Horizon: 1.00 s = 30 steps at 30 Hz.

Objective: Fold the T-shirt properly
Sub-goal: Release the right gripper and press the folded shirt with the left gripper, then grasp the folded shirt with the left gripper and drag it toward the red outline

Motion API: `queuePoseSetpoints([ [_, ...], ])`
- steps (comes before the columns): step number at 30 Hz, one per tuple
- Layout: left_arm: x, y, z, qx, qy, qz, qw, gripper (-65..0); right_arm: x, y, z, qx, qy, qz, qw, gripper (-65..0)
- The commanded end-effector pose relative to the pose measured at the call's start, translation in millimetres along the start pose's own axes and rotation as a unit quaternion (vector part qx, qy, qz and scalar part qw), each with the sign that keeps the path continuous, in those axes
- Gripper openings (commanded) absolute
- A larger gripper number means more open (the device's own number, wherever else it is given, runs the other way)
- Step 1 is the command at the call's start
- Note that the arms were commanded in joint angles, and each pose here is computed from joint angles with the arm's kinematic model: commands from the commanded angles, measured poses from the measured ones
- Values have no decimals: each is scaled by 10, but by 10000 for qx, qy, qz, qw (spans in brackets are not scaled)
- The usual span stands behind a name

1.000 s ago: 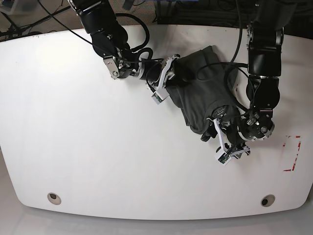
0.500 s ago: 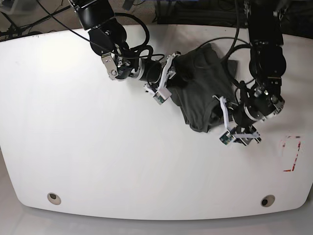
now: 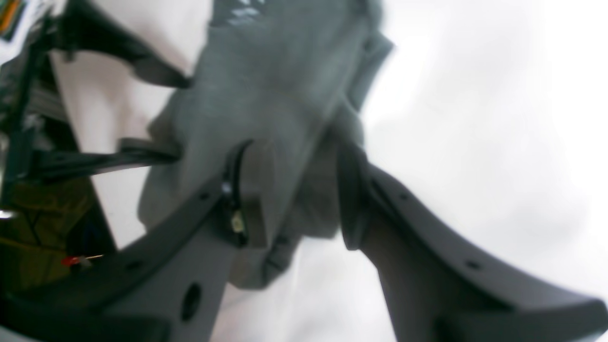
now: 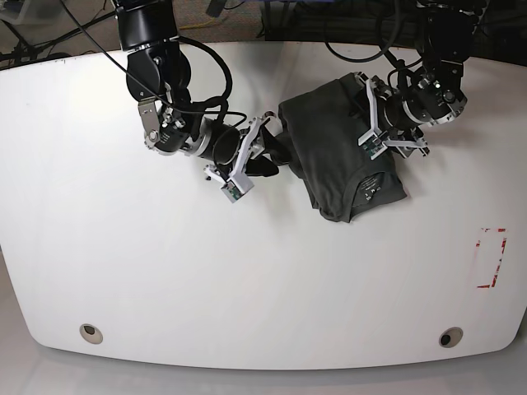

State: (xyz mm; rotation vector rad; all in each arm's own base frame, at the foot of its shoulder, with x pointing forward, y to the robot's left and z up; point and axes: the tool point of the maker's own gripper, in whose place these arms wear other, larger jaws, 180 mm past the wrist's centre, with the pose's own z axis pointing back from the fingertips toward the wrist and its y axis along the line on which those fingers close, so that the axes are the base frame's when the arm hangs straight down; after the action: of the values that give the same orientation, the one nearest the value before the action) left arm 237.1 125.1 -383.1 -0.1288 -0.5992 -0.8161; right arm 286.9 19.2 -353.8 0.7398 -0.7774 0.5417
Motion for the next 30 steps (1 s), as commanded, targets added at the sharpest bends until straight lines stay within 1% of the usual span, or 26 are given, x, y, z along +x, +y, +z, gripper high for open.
queuePoseSetpoints([
  [1, 67, 32, 9, 29, -141, 7, 9999, -258, 83, -48, 86, -49, -224, -15, 9997, -447],
  [3, 120, 3, -9, 6, -226, 69, 9997, -258, 76, -97, 128, -105, -245, -37, 9996, -447],
  [6, 231, 42, 51, 128, -405, 89, 9991, -258, -3, -143, 167, -173, -142, -38, 9997, -447],
  [9, 443, 118, 90, 300, -723, 226, 9967, -257, -56, -186, 214, -216, -81, -36, 9997, -447],
  [12, 579, 110, 85, 310, -920, 325, 9947, -254, -94, -225, 250, -262, -14, -8, 9997, -447],
  [13, 606, 118, 82, 335, -950, 376, 9942, -253, -105, -247, 266, -289, 12, 4, 9996, -447],
  [14, 621, 165, 88, 444, -992, 572, 9924, -249, -111, -265, 278, -309, 21, 7, 9995, -447],
  [15, 712, 196, 92, 543, -1208, 846, 9876, -235, -121, -284, 291, -336, 46, 20, 9994, -447],
  [16, 772, 212, 96, 606, -1360, 1012, 9837, -224, -119, -303, 301, -362, 36, 5, 9993, -447],
  [17, 855, 246, 111, 709, -1587, 1223, 9772, -212, -110, -338, 323, -412, 14, -15, 9991, -447],
  [18, 906, 275, 134, 854, -1884, 1551, 9660, -200, -95, -392, 365, -485, -31, -44, 9988, -447],
  [19, 894, 300, 151, 1010, -2029, 1781, 9576, -193, -110, -418, 389, -533, -41, -92, 9985, -447],
  [22, 925, 314, 150, 1447, -2364, 2057, 9385, -186, -131, -501, 446, -665, -68, -174, 9976, -447],
  [25, 881, 217, 65, 1756, -2442, 2162, 9289, -186, -193, -558, 459, -702, -14, -277, 9971, -447],
  [27, 804, 206, 33, 2118, -2494, 2269, 9173, -185, -226, -584, 461, -724, 13, -333, 9968, -447],
  [29, 715, 182, -41, 2293, -2470, 2391, 9106, -183, -255, -596, 459, -726, 46, -359, 9967, -447],
  [30, 654, 208, -73, 2451, -2466, 2470, 9045, -183, -255, -596, 459, -726, 46, -359, 9967, -447],
])
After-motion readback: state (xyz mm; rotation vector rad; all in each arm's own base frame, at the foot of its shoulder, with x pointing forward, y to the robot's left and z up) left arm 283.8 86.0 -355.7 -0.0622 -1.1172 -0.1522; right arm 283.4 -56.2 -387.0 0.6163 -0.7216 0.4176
